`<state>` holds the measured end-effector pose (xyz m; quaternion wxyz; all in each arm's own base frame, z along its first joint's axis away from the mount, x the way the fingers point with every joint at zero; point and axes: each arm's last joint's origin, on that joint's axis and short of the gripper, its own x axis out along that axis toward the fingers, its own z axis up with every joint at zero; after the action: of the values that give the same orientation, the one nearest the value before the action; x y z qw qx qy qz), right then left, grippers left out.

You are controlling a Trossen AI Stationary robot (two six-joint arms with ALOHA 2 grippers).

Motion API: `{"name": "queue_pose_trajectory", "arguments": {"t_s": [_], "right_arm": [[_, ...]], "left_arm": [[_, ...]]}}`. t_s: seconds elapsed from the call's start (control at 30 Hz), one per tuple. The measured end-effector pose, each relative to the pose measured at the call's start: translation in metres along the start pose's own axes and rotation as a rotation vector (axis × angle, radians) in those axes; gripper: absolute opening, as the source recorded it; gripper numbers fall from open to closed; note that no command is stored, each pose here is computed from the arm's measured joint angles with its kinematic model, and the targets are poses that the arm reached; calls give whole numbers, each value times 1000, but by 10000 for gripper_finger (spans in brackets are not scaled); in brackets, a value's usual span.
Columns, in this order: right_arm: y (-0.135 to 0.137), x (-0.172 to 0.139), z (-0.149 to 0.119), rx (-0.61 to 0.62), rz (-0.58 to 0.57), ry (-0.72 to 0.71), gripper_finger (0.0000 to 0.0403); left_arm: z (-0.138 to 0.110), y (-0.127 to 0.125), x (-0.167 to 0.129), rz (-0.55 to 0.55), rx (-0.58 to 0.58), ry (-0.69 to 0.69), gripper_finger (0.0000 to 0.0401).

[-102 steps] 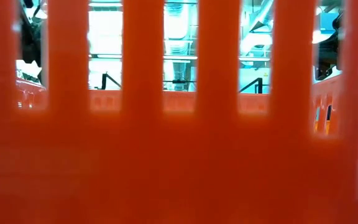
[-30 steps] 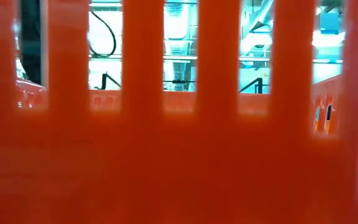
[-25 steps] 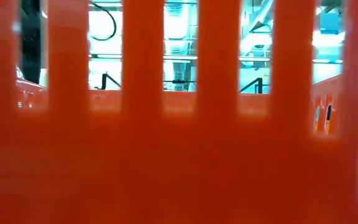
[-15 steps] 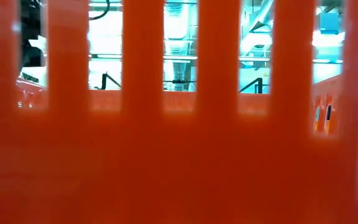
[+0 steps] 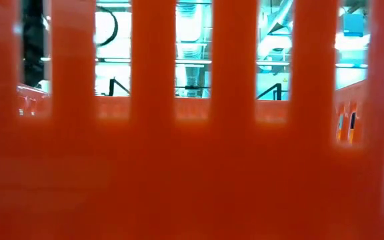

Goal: Stack baskets on shelf by color
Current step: Put the middle red bin on the shelf

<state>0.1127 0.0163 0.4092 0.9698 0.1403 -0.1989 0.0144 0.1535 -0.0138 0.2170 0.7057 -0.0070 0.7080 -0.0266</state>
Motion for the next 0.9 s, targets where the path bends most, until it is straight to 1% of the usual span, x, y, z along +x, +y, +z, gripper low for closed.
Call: {"name": "queue_pose_trajectory", "arguments": {"t_s": [0.07,0.2,0.33,0.43,0.6,0.77,0.9], "right_arm": [[0,0,0,0,0,0,153],[0,3,-2,-3,-1,11,154],[0,4,-4,-5,-3,27,151],[0,6,-6,2,-3,33,149],[0,7,-7,8,-3,38,151],[0,7,-7,9,2,36,153],[0,7,-7,1,3,37,149]], "left_arm": [[4,1,8,14,-10,44,140],[10,3,18,83,-39,90,140],[16,4,23,144,-52,101,140],[19,5,24,171,-54,77,140],[20,7,24,180,-65,62,140],[19,11,29,146,-100,67,140],[21,13,32,144,-111,82,140]]}}
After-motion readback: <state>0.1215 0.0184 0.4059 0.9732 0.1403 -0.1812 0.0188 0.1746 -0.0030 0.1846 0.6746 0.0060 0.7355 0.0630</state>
